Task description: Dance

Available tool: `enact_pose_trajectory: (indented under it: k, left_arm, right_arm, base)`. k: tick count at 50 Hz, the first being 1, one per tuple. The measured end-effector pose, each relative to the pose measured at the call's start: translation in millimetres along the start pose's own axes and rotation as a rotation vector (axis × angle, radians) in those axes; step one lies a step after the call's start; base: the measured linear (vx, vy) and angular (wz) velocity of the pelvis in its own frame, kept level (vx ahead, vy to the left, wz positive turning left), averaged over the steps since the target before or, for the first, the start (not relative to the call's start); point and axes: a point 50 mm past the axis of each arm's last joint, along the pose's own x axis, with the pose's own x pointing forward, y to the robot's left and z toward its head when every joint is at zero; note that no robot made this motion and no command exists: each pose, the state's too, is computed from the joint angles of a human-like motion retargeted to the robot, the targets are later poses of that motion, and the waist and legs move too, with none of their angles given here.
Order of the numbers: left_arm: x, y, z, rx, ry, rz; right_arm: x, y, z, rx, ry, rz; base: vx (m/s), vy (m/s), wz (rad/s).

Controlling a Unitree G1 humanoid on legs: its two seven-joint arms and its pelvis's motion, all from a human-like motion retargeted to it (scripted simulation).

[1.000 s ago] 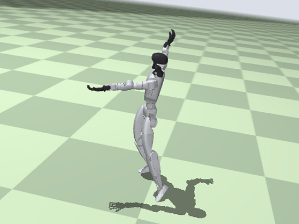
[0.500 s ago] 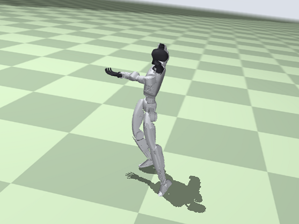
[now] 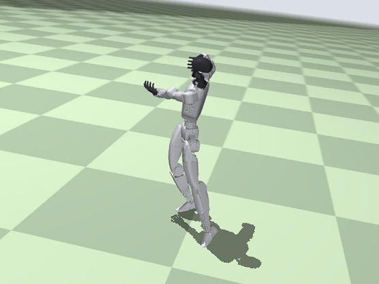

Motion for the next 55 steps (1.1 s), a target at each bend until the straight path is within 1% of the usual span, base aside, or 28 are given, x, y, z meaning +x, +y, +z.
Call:
enact_pose_trajectory:
  k: [5, 8, 11, 15, 17, 20, 24, 29, 36, 40, 43, 47, 50, 55]
  left_arm:
    - [-0.9, -2.7, 12.1, 0.081, 0.106, -0.074]
    - [-2.6, -8.8, 20.9, 0.129, 0.186, -0.178]
    - [-8.1, -12.1, 34.0, 0.197, 0.282, -0.318]
    - [-18.9, -14.6, 62.0, 0.308, 0.352, -0.497]
    - [-26.8, -16.0, 84.9, 0.386, 0.357, -0.572]
    - [-38.3, -18.6, 116.9, 0.516, 0.348, -0.624]
    - [-63.5, -2.3, 166.9, 0.622, 0.275, -0.596]
    - [-119.1, 45.8, 233.1, 0.585, 0.044, -0.441]
    - [-231.7, 120.8, 297.6, 0.500, -0.389, -0.093]
    - [-302.9, 147.9, 318.2, 0.412, -0.725, 0.050]
    - [-347.8, 164.3, 322.5, 0.309, -1.038, 0.094]
    - [-399.8, 188.5, 312.0, 0.110, -1.464, 0.095]
    - [-430.9, 213.2, 289.1, -0.055, -1.714, 0.093]
    - [-452.2, 260.2, 231.2, -0.289, -1.916, 0.205]
  right_arm:
    - [-3.3, -3.8, 0.0, -0.059, 0.016, 0.037]
    - [-10.1, -7.2, -1.4, -0.112, 0.064, 0.039]
    - [-21.5, -8.9, -6.3, -0.107, 0.206, 0.066]
    - [-42.8, -7.0, -14.4, 0.037, 0.432, 0.163]
    - [-55.1, -6.3, -19.5, 0.152, 0.521, 0.170]
    - [-74.4, 3.0, -26.9, 0.329, 0.626, 0.167]
    - [-106.1, 13.1, -36.1, 0.506, 0.732, 0.169]
    - [-154.5, 23.4, -43.7, 0.662, 0.911, 0.084]
    - [-234.2, 12.5, -35.2, 0.782, 1.172, -0.290]
    - [-278.3, 5.5, -12.1, 0.773, 1.268, -0.591]
    - [-309.3, 1.5, 12.2, 0.716, 1.331, -0.848]
    - [-346.6, 0.5, 59.7, 0.611, 1.418, -1.199]
    - [-364.5, 9.2, 108.9, 0.521, 1.461, -1.458]
    - [-370.2, 22.0, 212.4, 0.279, 1.606, -1.831]
  base:
    - [0.08, 0.16, 0.00]
    - [0.10, 0.32, 0.19]
    - [0.15, 0.36, 0.15]
    - [0.21, 0.18, -0.26]
    - [0.19, 0.42, 0.14]
    - [0.26, 0.51, -0.01]
    - [0.27, 0.57, -0.17]
    - [0.23, 0.50, -0.04]
    - [0.25, 0.45, 0.18]
    - [0.13, 0.35, -0.08]
    - [0.12, 0.38, -0.14]
    - [0.07, 0.31, -0.08]
    - [0.08, 0.21, -0.08]
    - [0.12, 0.12, 0.43]
